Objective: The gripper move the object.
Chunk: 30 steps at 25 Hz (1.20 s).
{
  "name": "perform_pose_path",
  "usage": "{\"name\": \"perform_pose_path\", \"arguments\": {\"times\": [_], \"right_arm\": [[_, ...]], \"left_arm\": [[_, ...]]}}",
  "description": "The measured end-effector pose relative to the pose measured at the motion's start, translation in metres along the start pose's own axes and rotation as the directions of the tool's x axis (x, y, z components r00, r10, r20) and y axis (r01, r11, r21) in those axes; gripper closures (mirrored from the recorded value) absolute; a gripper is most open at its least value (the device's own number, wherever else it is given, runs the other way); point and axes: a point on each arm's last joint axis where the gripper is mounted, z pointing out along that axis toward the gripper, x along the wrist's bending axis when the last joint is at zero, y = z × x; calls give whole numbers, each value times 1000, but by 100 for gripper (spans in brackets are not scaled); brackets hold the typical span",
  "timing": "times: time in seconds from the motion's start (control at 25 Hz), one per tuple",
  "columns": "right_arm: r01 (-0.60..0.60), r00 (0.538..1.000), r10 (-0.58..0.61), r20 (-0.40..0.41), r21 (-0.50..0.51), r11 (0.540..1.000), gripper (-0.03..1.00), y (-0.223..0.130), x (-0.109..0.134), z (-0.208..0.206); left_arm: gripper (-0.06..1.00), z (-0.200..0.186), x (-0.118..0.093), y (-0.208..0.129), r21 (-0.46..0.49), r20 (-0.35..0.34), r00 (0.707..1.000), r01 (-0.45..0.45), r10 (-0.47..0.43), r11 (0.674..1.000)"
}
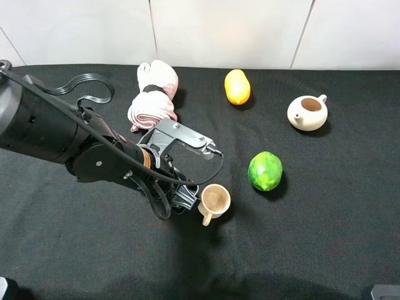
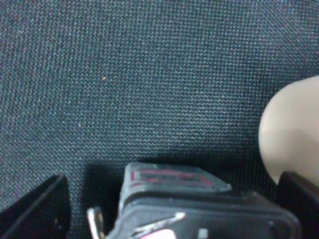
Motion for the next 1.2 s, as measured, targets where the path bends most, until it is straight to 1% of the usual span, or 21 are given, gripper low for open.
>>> {"name": "perform_pose_path", "arguments": {"times": [0.44,0.72,1.0,1.2], "right_arm": [[0,1000,0,0,0,1000,27,0,0,0],[-1,1000,1,-2,0,1000,27,0,0,0],[-3,1000,3,-5,0,1000,27,0,0,0],[-5,1000,5,-8,0,1000,27,0,1,0]], "left_arm": [[7,-5,1,-2,32,-10,1000,2,-2,999],[7,-11,1,-3,53,-18,1000,21,-20,998],[7,-24,-1,1,47,-15,999,31,-30,998],[7,-30,-5,12,49,-15,999,32,-31,998]]}}
